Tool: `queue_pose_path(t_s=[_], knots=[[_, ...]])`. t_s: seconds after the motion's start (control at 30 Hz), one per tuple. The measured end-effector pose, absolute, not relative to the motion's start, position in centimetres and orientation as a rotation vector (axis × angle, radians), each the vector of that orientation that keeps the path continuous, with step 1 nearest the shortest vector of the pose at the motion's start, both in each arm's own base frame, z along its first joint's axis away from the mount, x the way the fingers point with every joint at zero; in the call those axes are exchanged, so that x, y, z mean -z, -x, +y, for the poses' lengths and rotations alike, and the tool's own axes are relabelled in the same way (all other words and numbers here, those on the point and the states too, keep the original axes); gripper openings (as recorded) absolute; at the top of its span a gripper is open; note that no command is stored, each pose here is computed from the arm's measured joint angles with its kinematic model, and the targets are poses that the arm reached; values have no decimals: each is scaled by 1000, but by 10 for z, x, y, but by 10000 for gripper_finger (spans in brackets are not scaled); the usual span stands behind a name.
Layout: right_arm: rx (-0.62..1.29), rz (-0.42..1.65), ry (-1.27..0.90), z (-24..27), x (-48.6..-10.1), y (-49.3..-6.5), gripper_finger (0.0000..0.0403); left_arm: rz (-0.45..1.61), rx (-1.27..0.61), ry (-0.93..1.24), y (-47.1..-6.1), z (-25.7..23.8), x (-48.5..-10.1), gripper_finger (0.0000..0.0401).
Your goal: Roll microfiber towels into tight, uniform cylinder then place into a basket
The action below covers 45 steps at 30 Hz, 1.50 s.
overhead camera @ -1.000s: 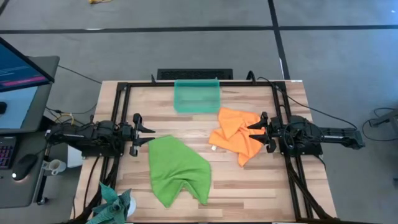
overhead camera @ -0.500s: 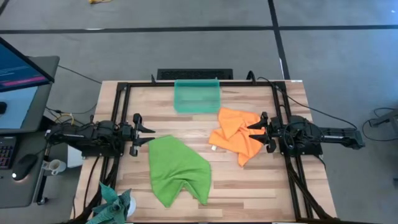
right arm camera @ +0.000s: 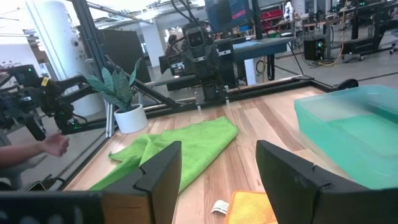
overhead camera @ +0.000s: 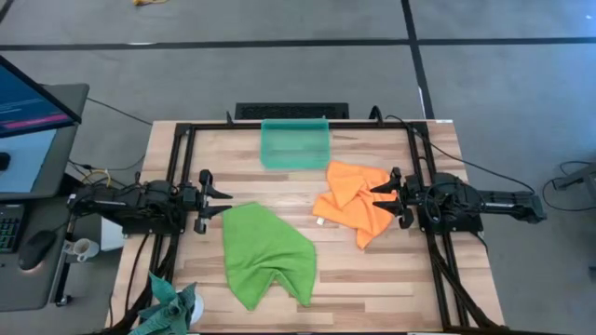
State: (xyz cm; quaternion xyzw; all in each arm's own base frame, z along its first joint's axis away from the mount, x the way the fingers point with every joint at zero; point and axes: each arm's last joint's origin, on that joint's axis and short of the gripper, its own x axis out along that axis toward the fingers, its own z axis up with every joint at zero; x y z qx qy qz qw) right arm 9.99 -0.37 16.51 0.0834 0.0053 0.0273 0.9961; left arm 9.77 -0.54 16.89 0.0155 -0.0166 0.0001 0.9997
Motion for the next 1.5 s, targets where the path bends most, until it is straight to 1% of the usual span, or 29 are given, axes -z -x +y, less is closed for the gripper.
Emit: queue_pose_path(t_s=[0.5, 1.07, 1.27, 1.5], knots=[[-71, 8, -169, -2, -165, -100, 228, -33, 0, -31, -98, -5, -169, 118], [-183, 15, -185, 9, -166, -100, 228, -34, -3, -31, -98, -5, -169, 118], [-140, 0, -161, 8, -167, -100, 228, -34, -6, -31, -98, -5, -169, 118], [-138, 1, -175, 8, -167, -100, 228, -34, -6, -31, -98, -5, -169, 118]])
